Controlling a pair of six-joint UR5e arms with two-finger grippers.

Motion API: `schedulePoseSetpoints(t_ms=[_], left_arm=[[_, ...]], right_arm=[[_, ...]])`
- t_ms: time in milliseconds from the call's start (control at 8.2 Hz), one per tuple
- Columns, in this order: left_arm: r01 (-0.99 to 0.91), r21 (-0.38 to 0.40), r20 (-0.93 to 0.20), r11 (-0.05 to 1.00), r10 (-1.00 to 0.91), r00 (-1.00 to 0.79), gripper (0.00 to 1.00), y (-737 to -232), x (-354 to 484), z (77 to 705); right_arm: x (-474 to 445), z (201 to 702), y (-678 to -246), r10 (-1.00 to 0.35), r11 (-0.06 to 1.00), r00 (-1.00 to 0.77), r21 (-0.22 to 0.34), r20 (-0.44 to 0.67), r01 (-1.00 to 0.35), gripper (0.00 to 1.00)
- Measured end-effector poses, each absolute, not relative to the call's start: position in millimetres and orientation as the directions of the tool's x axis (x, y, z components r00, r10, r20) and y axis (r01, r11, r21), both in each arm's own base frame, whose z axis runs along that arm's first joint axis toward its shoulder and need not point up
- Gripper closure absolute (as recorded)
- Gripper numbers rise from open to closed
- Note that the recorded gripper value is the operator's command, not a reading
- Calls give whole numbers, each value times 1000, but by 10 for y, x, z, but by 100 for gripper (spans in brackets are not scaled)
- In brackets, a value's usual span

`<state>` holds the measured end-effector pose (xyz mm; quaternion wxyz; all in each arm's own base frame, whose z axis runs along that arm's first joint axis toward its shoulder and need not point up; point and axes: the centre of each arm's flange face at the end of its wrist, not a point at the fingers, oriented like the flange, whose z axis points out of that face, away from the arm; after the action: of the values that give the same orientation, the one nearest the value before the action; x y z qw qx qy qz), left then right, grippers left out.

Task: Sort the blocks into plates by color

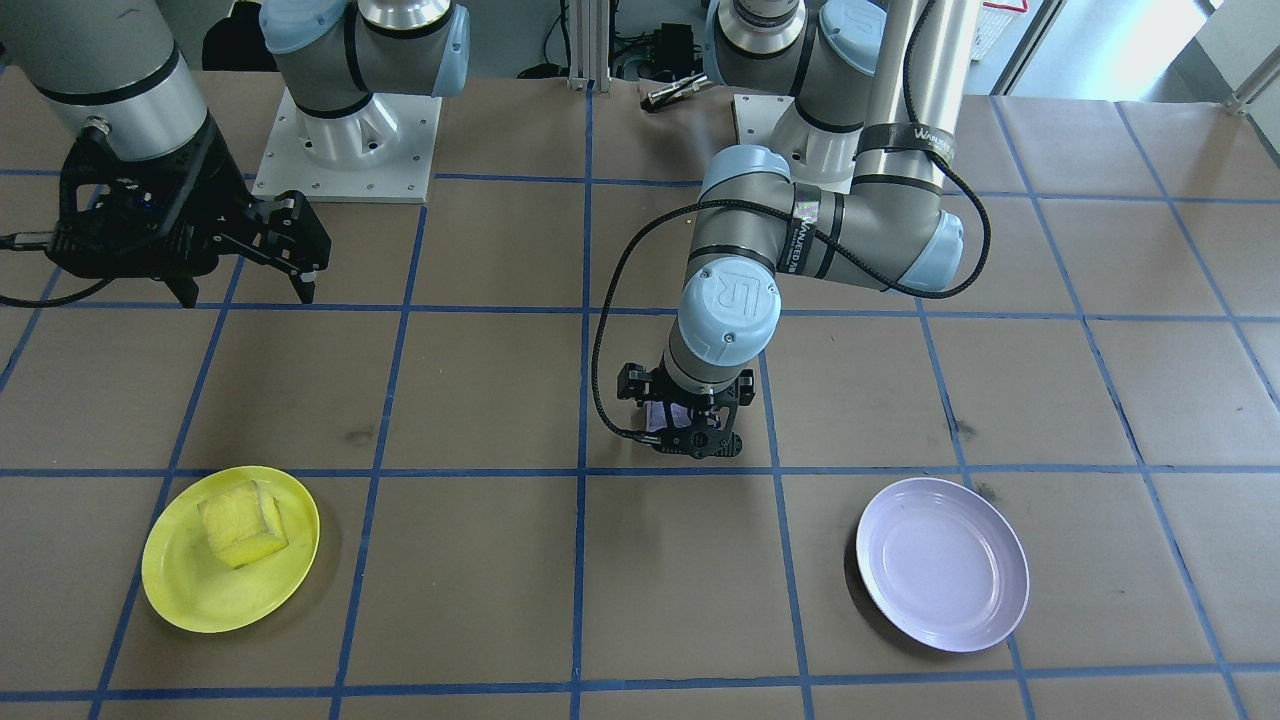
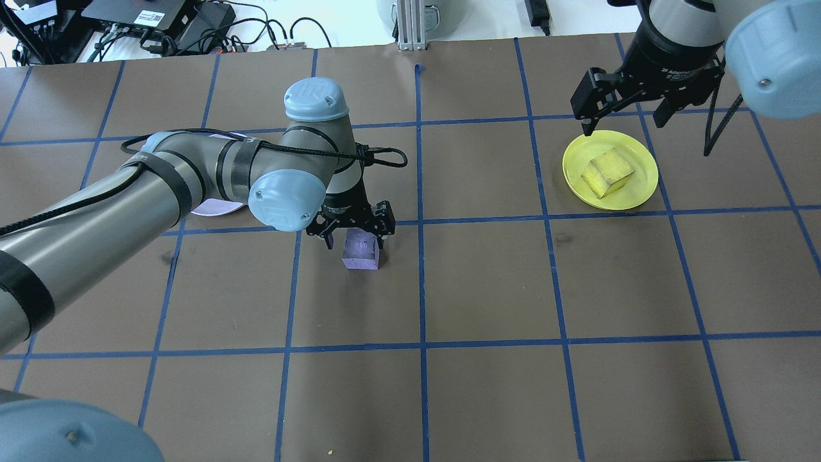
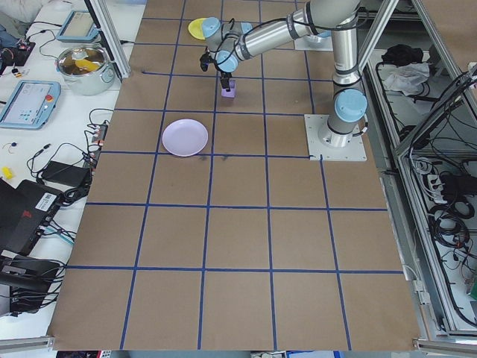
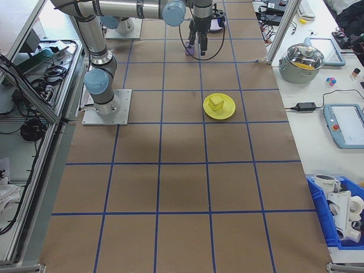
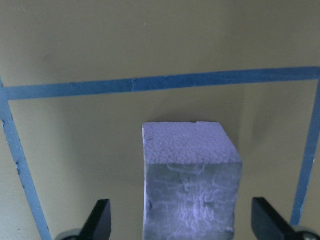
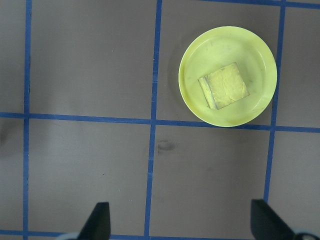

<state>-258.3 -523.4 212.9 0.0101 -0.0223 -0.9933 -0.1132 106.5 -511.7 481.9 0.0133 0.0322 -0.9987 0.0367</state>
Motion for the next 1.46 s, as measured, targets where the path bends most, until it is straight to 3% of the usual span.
schedulePoseSetpoints(t_ms=[366, 488, 854, 976, 1098, 1463], left_arm=[[48, 232, 28, 972, 43, -999, 2, -5286, -2597, 1947], [50, 216, 31, 975, 44, -999, 24, -5333, -2608, 1867], [55, 206, 37, 977, 49, -998, 27, -5356, -2624, 1791], [57, 211, 38, 976, 50, -998, 46, -5336, -2621, 1784], [59, 218, 39, 974, 51, -998, 76, -5293, -2612, 1769], [153, 234, 58, 960, 143, -988, 84, -5282, -2502, 1790]], right_arm=[[1062, 4804, -5130, -63, 995, -997, -74, 32, -65, 0], [1055, 4806, -5131, -63, 995, -997, -74, 37, -66, 0], [1042, 4804, -5130, -68, 995, -997, -71, 45, -71, 0], [1041, 4801, -5131, -72, 995, -996, -70, 46, -75, 0], [1040, 4796, -5135, -75, 995, -996, -69, 46, -78, 0], [1041, 4788, -5137, -77, 994, -996, -68, 46, -80, 0]])
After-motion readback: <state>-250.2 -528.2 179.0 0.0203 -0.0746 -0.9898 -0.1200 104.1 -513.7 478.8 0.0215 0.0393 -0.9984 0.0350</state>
